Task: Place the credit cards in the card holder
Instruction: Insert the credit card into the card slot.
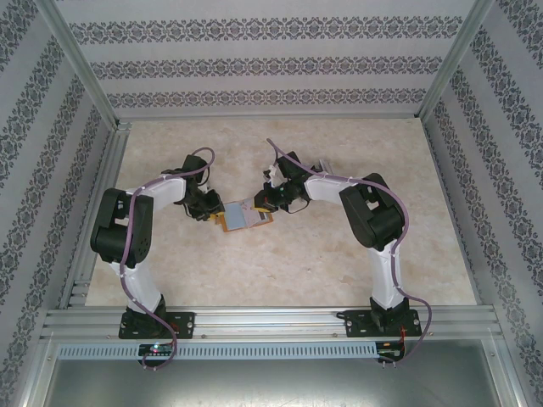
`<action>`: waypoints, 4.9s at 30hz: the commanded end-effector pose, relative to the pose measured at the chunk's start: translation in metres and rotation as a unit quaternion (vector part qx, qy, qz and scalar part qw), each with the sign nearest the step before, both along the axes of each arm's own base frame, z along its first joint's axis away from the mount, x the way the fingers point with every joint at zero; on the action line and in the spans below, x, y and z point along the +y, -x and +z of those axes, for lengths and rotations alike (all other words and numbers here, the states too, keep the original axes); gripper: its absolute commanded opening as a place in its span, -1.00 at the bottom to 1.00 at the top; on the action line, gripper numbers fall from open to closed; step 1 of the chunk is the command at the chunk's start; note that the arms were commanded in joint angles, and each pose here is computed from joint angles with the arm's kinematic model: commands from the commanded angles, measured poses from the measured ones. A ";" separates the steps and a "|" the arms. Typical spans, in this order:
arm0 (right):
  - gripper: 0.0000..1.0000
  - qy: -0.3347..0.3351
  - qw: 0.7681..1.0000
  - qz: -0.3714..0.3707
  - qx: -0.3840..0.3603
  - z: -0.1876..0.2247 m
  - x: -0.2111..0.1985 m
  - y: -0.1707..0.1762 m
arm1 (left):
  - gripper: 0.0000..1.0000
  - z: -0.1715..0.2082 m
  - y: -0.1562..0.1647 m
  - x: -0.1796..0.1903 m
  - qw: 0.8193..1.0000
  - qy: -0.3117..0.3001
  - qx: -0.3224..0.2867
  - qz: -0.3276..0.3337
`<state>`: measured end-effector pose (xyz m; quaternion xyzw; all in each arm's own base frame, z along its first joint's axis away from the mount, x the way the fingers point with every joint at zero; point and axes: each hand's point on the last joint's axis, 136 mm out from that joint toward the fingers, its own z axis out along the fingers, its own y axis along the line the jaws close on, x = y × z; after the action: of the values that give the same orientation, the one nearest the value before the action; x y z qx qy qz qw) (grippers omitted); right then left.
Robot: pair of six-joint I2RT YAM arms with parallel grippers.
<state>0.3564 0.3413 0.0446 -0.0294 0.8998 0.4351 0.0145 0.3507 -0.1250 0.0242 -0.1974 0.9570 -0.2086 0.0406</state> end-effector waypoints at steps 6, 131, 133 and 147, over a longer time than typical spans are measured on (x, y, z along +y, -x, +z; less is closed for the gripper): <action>-0.83 0.010 1.000 -0.011 -0.002 -0.003 -0.003 -0.005 | -0.59 0.003 -0.003 0.002 1.000 0.010 -0.012 0.015; -0.53 0.220 0.960 0.101 -0.142 0.021 0.004 0.002 | -0.71 -0.009 -0.002 0.000 1.000 0.020 -0.007 0.019; -0.65 0.212 0.962 0.106 -0.135 0.017 0.006 0.006 | -0.72 -0.010 -0.001 -0.001 1.000 0.020 -0.006 0.019; -0.75 0.207 0.966 0.122 -0.092 -0.013 0.012 0.018 | -0.79 -0.016 0.001 -0.004 0.999 0.029 0.001 0.019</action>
<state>0.3472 0.3515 0.0446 -0.1791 0.9538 0.2329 0.0626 0.3522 -0.1278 0.0179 -0.2089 0.9496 -0.2290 0.0475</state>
